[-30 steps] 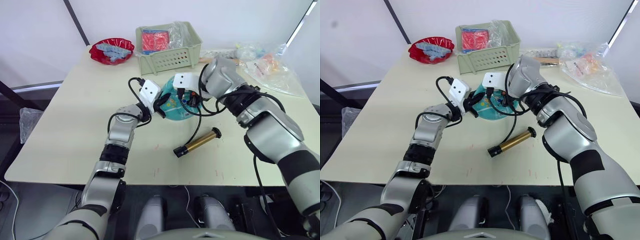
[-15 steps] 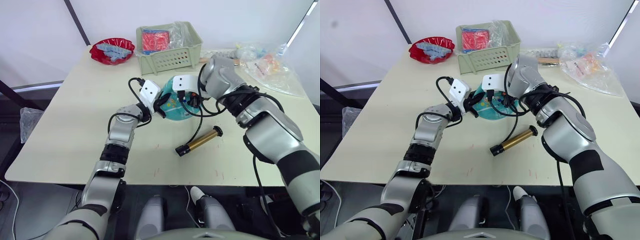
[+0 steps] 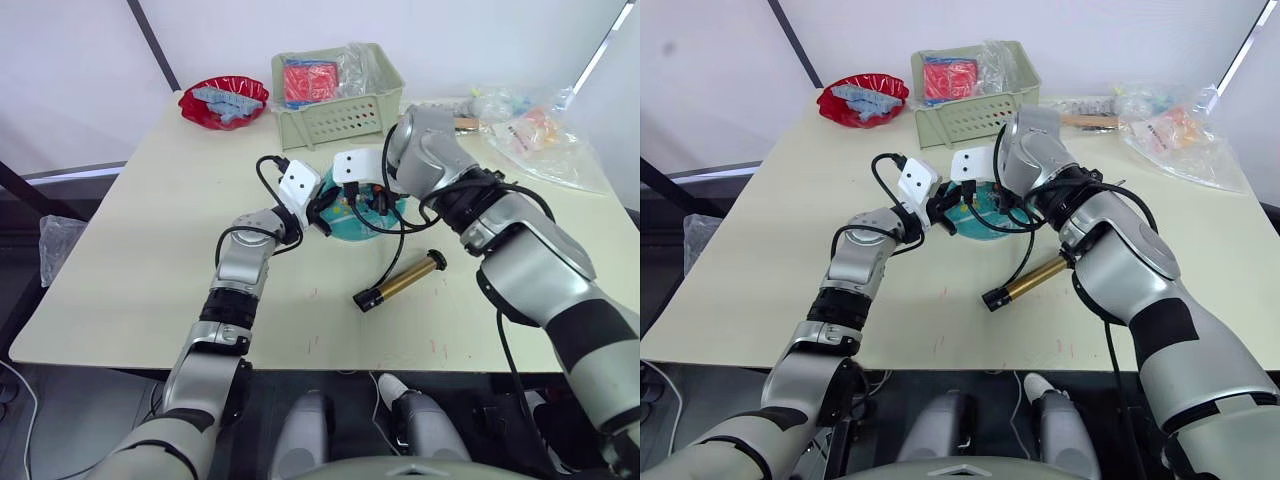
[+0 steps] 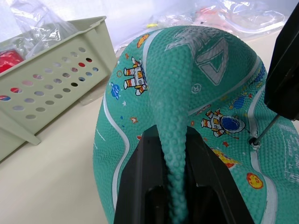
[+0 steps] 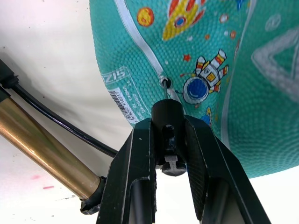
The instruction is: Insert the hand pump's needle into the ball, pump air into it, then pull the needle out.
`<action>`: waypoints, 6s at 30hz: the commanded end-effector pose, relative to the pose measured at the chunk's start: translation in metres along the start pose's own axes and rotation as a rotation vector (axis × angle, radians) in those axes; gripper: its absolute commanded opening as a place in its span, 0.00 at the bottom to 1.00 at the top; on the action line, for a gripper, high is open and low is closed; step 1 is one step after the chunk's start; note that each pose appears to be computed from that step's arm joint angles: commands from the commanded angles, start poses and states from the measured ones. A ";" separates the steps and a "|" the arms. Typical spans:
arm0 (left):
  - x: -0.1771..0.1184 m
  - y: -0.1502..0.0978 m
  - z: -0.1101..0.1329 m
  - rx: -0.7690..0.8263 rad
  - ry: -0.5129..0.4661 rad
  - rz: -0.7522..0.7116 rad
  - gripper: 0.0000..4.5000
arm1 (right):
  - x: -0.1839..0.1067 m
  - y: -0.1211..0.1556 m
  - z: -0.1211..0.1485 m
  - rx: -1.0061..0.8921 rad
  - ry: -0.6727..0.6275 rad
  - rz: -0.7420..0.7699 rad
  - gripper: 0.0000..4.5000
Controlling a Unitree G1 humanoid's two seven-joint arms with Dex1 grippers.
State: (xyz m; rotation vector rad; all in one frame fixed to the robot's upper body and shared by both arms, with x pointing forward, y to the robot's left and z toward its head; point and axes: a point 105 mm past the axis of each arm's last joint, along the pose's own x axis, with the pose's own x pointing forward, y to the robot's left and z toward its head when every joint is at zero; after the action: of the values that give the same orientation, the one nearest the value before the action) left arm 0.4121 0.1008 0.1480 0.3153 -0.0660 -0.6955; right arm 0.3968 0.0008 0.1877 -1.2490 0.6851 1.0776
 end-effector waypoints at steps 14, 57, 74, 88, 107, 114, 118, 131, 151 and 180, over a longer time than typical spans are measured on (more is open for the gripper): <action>0.005 -0.023 -0.021 -0.064 0.064 -0.068 0.00 | 0.010 0.006 0.008 -0.092 -0.002 -0.007 0.08; 0.005 -0.019 -0.033 -0.067 0.109 -0.067 0.00 | -0.021 -0.028 -0.032 -0.153 0.057 -0.115 0.08; 0.005 -0.020 -0.035 -0.071 0.113 -0.066 0.00 | -0.022 -0.025 -0.031 -0.162 0.040 -0.087 0.08; 0.004 -0.020 -0.037 -0.069 0.119 -0.068 0.00 | -0.026 -0.022 -0.024 -0.189 0.011 -0.073 0.08; 0.002 -0.021 -0.039 -0.072 0.124 -0.066 0.00 | -0.016 -0.019 -0.031 -0.188 0.039 -0.065 0.08; 0.003 -0.021 -0.039 -0.074 0.124 -0.067 0.00 | -0.014 -0.019 -0.034 -0.189 0.048 -0.063 0.08; 0.003 -0.021 -0.039 -0.075 0.124 -0.066 0.00 | -0.012 -0.016 -0.033 -0.196 0.047 -0.051 0.08; 0.002 -0.022 -0.041 -0.077 0.129 -0.066 0.00 | -0.013 -0.011 -0.028 -0.221 0.024 -0.023 0.08; 0.004 -0.025 -0.039 -0.076 0.121 -0.075 0.00 | -0.005 -0.014 -0.023 -0.284 0.052 -0.060 0.08; 0.002 -0.031 -0.041 -0.200 0.113 -0.079 0.00 | 0.042 0.003 -0.010 -0.286 0.020 -0.022 0.08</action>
State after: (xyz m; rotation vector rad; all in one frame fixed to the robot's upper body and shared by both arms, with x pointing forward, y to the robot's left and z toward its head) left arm 0.4121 0.1053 0.1351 0.1907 -0.0024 -0.6748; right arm 0.4158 -0.0068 0.1604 -1.5354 0.5625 1.1314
